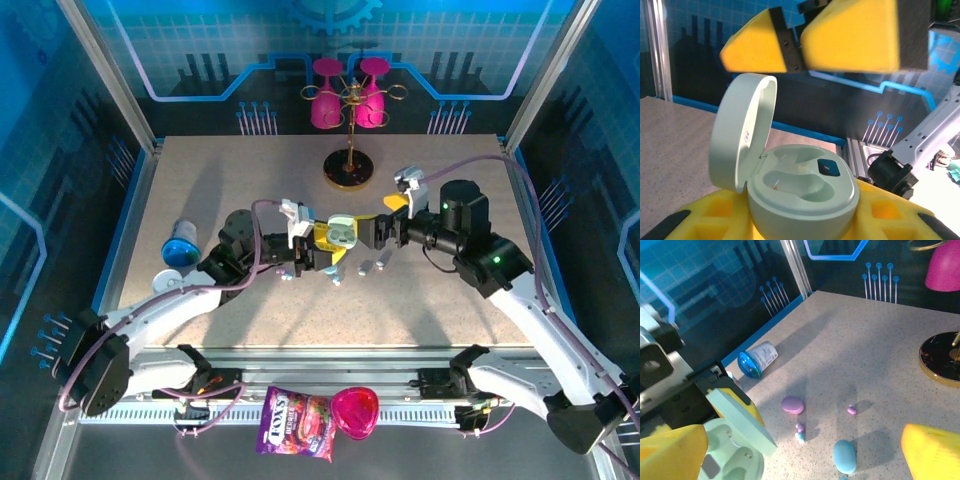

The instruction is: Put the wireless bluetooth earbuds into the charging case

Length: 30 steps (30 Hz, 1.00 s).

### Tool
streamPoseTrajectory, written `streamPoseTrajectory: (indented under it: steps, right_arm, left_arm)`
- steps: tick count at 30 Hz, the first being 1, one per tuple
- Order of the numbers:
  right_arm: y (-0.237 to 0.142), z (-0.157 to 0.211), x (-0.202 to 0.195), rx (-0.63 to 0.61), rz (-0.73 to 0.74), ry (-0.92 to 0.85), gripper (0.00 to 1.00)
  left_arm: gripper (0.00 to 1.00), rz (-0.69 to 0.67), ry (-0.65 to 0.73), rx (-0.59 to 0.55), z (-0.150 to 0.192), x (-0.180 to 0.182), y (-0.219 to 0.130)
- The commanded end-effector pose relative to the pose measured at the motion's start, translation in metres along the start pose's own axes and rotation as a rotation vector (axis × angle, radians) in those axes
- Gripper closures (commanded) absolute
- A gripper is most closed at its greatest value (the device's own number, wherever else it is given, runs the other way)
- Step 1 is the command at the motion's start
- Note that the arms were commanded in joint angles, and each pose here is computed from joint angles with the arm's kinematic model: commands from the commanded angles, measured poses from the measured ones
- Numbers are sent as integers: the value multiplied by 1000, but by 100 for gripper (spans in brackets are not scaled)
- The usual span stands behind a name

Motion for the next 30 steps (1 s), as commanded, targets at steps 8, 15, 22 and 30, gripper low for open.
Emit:
streamPoseTrajectory:
  steps: [8,15,22,30]
  right_arm:
    - [-9,0,-46,-124,88,264,0]
    - [1,40,-92,35,231,398,0]
    - [27,97,-113,281,405,394,0]
    - [59,134,-117,509,533,317,0]
  left_arm:
    - [84,-90,66,-122,-17,31,-17]
    - [85,-98,88,-146,-7,37,-18]
    - [85,-64,98,-152,8,28,-23]
    - [85,-85,142,-145,15,19,-33]
Point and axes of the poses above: each hand's point on the last joint's axis, 136 mm out from that joint toward the fingers, its own y axis out along the fingers, its own x axis along the line the jaws close on, z = x × y, the point moved 9 cm from there along -y, back along the fingers, and after that the axes turned 7 degrees about y, right-handed, at the moved point
